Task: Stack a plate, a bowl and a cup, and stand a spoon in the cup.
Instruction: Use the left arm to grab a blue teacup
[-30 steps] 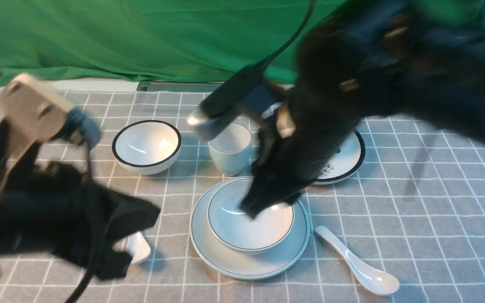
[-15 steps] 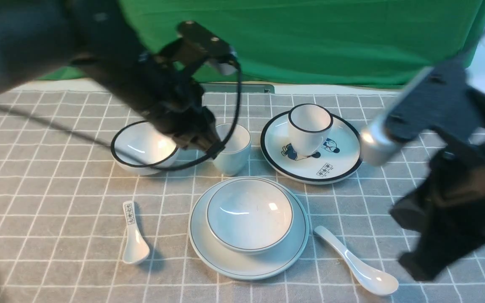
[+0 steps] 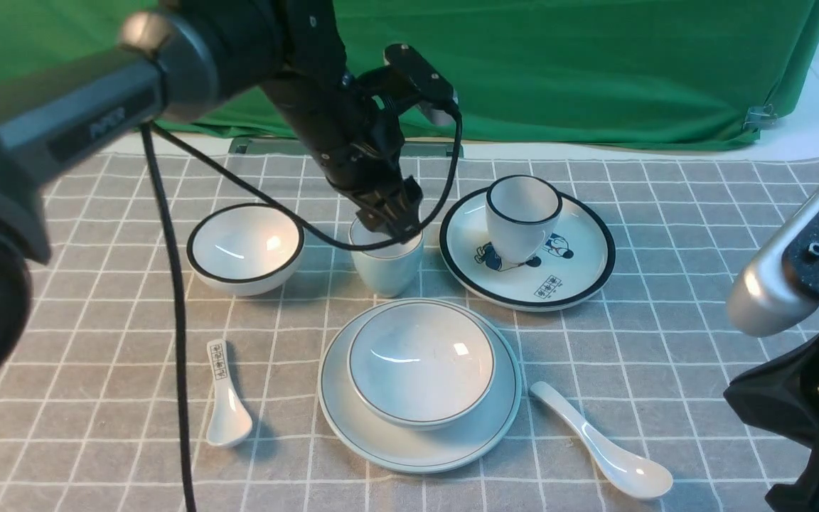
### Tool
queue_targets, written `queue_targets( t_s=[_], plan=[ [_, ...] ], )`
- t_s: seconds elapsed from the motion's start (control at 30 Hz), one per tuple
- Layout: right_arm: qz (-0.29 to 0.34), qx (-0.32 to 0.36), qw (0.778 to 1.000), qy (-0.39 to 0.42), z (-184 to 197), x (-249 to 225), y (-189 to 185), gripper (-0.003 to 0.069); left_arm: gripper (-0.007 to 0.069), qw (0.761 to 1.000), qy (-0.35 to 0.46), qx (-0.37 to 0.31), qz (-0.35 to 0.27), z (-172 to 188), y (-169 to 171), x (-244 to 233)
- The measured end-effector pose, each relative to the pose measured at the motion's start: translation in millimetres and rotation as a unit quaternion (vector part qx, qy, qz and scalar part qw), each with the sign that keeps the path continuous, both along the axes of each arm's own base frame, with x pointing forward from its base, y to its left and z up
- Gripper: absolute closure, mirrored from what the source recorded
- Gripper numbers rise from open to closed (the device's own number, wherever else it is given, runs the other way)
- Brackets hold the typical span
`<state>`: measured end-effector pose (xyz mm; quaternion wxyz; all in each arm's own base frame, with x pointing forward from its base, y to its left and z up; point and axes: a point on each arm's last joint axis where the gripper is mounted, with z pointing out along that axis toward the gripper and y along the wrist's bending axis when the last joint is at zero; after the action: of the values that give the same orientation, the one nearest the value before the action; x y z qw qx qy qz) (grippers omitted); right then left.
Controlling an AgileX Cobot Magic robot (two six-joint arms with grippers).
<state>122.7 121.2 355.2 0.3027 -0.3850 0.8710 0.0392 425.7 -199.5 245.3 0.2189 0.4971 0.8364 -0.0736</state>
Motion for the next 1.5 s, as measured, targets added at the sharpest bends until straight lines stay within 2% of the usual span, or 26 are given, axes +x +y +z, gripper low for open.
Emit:
queue_targets(
  t_s=[0.2, 0.5, 0.83, 1.07, 1.33, 1.5],
  plan=[
    [0.0, -0.001, 1.0, -0.003, 0, 0, -1, 0.0617, 0.0188, 1.0, -0.003, -0.006, 0.0, -18, -4, 8],
    [-0.004, 0.0, 1.0, -0.002, 1, 0, -1, 0.0605, 0.0278, 1.0, -0.009, -0.023, -0.004, -24, -13, 12],
    [-0.013, 0.006, 1.0, 0.002, 1, 0, -1, 0.0593, 0.0282, 0.999, -0.031, 0.014, -0.022, -8, -4, 7],
    [-0.013, 0.006, 1.0, 0.002, 1, 0, -1, 0.059, 0.0284, 0.999, 0.012, 0.016, -0.027, 20, 3, -13],
    [-0.013, 0.007, 1.0, 0.001, 1, 0, -1, 0.059, 0.0284, 0.998, 0.051, -0.007, -0.028, 14, -2, -17],
    [-0.014, 0.008, 1.0, 0.001, 1, 0, -1, 0.0589, 0.0284, 0.998, 0.058, 0.02, -0.027, -10, -2, -8]
  ],
)
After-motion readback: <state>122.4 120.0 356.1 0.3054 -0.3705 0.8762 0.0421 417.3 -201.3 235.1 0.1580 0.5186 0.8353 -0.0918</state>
